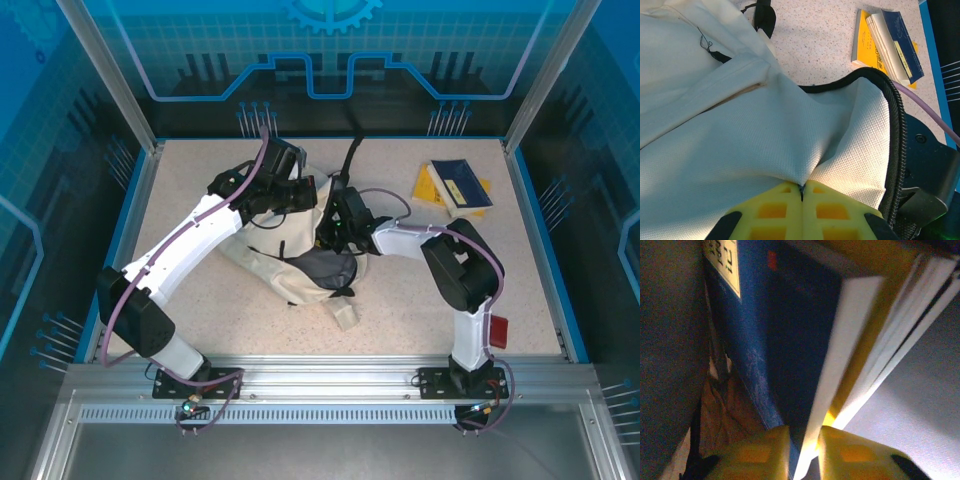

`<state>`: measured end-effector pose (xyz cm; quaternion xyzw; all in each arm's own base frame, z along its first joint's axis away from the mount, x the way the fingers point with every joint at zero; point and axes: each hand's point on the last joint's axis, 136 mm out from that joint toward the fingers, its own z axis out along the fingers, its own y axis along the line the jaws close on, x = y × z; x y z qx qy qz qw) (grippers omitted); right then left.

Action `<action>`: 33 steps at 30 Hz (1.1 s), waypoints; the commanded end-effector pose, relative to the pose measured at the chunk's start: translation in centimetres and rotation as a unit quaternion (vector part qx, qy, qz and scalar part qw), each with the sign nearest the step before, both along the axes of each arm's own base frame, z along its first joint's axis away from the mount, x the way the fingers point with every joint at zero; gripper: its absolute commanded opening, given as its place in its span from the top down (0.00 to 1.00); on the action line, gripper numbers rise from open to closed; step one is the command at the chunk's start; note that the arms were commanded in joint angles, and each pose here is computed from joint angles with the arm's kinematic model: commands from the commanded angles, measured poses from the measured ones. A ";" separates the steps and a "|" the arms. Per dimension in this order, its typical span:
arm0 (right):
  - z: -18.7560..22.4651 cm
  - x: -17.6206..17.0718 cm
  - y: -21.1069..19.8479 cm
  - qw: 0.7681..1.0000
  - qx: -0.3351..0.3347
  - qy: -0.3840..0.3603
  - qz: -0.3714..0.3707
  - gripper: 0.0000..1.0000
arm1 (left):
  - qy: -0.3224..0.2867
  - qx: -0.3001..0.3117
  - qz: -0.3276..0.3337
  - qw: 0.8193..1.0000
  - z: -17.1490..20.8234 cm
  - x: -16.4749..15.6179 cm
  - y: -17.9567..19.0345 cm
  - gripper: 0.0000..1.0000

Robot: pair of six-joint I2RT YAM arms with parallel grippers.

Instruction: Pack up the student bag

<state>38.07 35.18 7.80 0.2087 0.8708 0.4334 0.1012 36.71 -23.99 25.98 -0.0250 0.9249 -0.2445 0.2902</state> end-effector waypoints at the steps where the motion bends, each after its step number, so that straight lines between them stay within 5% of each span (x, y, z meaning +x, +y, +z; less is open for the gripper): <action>1: 1.4 0.1 1.5 0.999 0.020 -0.024 0.037 0.68 | -0.033 -0.036 -0.006 0.999 2.3 0.3 -0.5 1.00; 6: 2.2 -1.9 0.1 0.998 0.024 -0.021 0.057 0.49 | -0.033 -0.035 0.002 0.999 2.0 0.3 0.1 1.00; 13: 5.1 -5.4 -5.4 0.997 -0.030 -0.050 0.050 0.44 | -0.032 -0.026 0.009 0.999 1.1 0.4 1.0 1.00; 18: 5.4 -6.5 -12.3 0.988 -0.136 -0.068 0.005 0.36 | -0.017 -0.010 0.004 1.000 -0.4 -0.2 1.9 1.00; 26: 7.2 -1.1 -26.2 0.934 -0.341 -0.082 -0.069 0.19 | 0.014 0.029 -0.023 0.999 -3.3 -2.9 3.3 1.00; 33: 7.4 6.0 -34.6 0.898 -0.415 -0.052 -0.136 0.09 | 0.007 0.112 -0.028 0.993 -2.9 -4.1 6.6 1.00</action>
